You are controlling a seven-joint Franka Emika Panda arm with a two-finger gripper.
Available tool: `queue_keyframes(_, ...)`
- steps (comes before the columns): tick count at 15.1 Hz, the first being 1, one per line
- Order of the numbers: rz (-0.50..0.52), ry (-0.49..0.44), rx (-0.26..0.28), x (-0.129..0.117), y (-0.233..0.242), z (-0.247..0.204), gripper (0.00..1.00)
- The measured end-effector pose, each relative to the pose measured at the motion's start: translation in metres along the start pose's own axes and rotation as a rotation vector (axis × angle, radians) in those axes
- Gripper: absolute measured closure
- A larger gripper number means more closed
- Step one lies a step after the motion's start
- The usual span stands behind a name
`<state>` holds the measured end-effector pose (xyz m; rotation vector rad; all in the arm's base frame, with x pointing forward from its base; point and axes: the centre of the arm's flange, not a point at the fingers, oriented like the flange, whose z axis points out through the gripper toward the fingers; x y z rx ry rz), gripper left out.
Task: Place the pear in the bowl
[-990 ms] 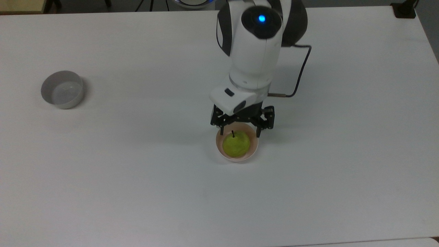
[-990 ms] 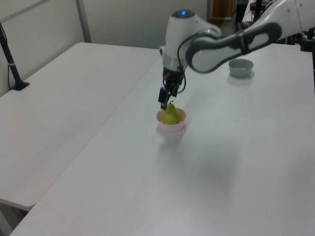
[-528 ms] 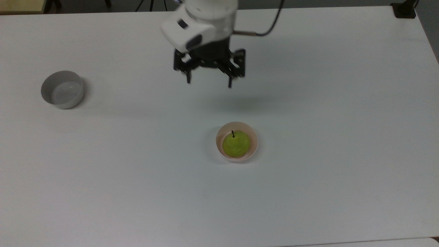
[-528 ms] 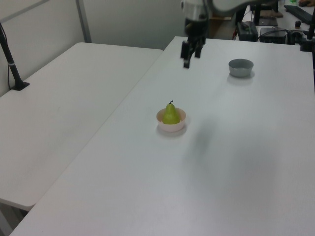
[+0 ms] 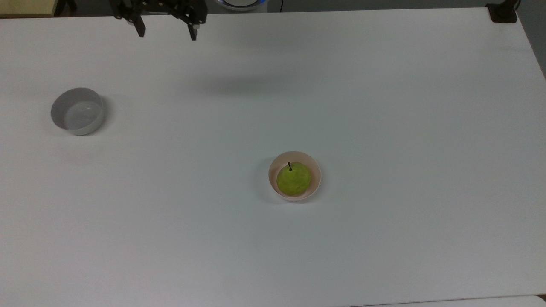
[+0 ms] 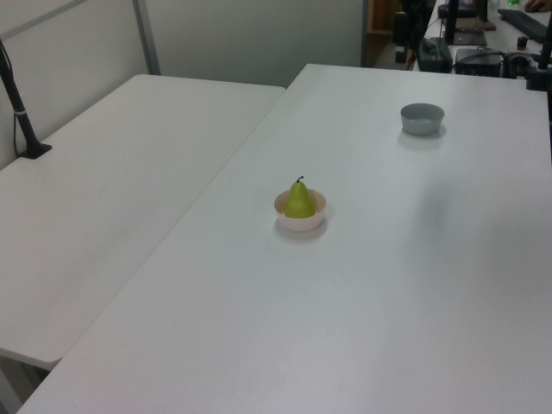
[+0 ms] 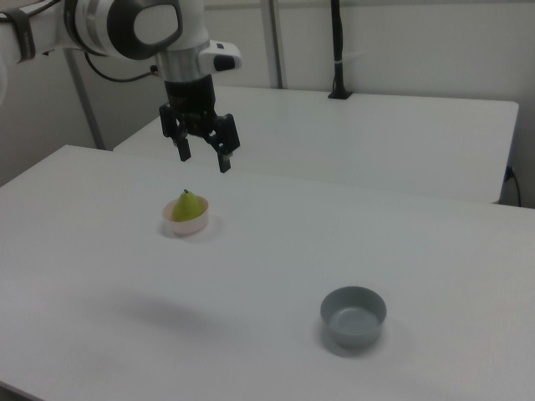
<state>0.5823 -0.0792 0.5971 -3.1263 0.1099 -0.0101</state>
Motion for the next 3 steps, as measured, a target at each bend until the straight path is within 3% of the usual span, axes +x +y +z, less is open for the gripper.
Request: queue_keyframes(3,0.009,-0.01,-0.009,-0.0064,0.0118,0.0026,0.0)
